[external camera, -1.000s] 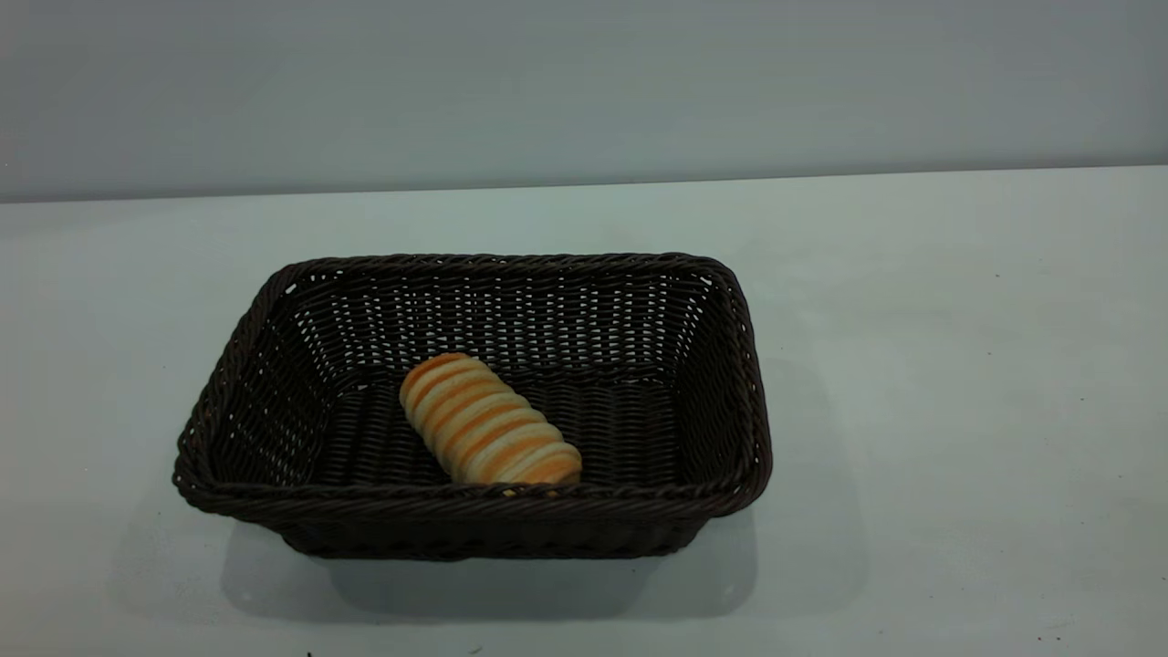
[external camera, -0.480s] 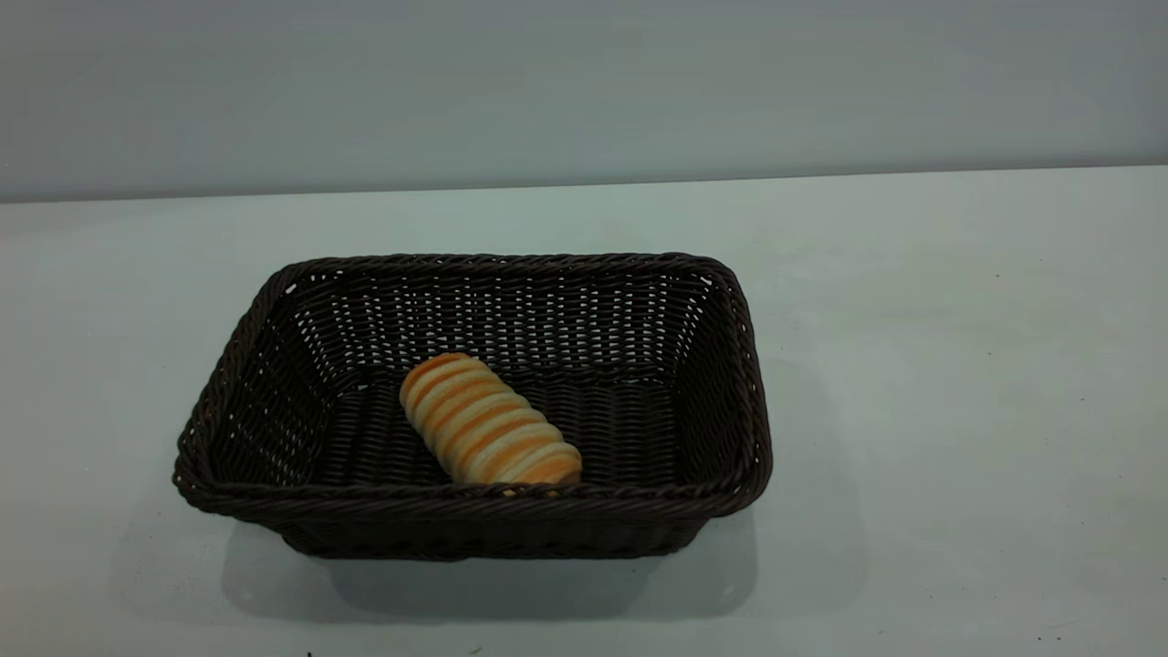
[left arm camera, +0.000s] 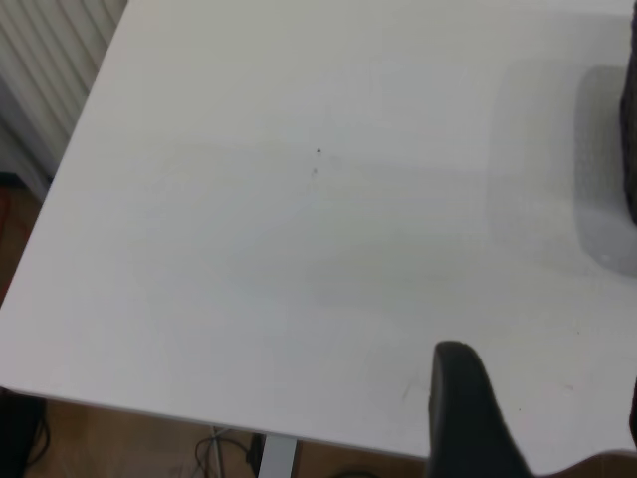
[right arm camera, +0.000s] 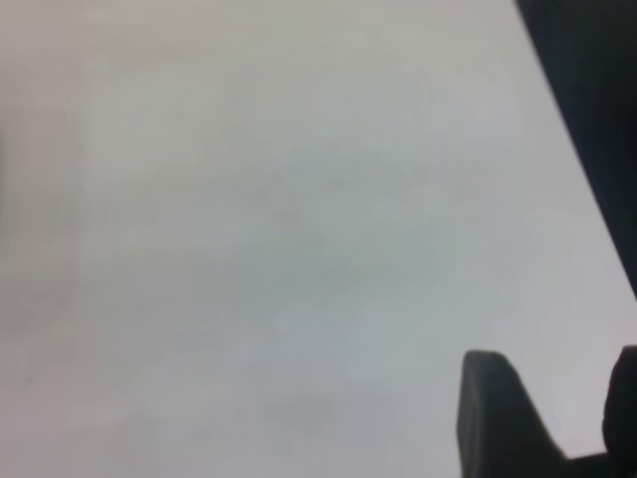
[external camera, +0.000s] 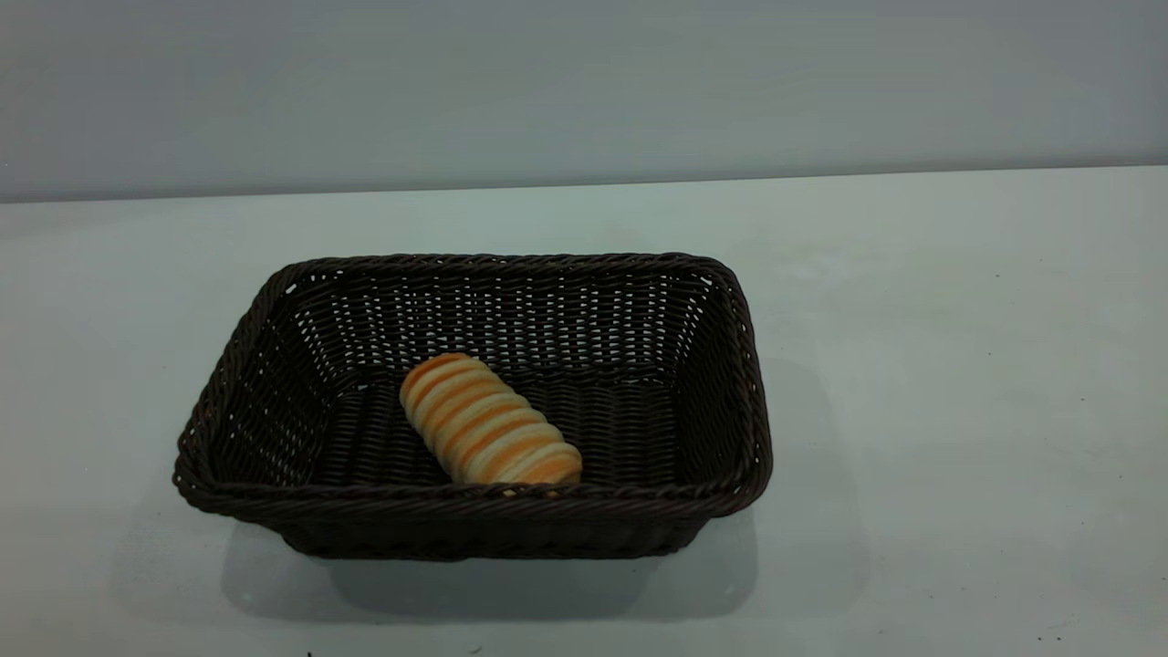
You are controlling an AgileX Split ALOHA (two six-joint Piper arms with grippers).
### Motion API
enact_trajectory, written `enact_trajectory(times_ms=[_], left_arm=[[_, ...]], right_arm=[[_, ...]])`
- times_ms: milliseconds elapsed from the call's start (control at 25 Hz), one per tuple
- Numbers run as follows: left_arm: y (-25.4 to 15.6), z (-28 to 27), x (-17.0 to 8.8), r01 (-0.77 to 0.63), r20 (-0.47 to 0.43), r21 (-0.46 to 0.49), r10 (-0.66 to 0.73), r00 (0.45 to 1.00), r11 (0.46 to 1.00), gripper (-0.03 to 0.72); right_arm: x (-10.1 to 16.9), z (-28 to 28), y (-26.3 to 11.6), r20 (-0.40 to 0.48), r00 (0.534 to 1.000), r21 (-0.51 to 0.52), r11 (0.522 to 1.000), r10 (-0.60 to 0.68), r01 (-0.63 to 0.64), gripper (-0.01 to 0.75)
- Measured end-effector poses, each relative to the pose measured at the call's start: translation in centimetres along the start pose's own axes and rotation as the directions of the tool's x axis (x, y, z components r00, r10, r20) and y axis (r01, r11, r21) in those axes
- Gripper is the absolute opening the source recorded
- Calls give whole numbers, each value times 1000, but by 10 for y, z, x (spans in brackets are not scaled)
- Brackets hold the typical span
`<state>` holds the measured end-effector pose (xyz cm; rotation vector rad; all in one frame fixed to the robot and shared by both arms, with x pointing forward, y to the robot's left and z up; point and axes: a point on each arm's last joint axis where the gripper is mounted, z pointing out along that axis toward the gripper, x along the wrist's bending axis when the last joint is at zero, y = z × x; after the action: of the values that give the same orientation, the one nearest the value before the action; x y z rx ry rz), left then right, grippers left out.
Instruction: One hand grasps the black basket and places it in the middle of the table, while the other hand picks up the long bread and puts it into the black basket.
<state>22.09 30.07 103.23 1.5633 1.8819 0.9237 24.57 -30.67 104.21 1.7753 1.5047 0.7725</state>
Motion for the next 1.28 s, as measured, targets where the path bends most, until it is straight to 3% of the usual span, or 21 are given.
enact_trajectory(times_ms=[1000, 1120, 1280], left_arm=[[0, 0, 0, 2, 1, 0, -2, 1000, 1000, 459], [0, 0, 0, 2, 1, 0, -2, 1000, 1000, 459], [0, 0, 0, 2, 1, 0, -2, 1000, 1000, 459]], right_arm=[[0, 0, 0, 7, 1000, 1, 1000, 5, -5, 243], [0, 0, 0, 6, 999, 1, 999, -45, 45, 243], [6, 0, -1, -60, 989, -1, 991, -137, 137, 243]])
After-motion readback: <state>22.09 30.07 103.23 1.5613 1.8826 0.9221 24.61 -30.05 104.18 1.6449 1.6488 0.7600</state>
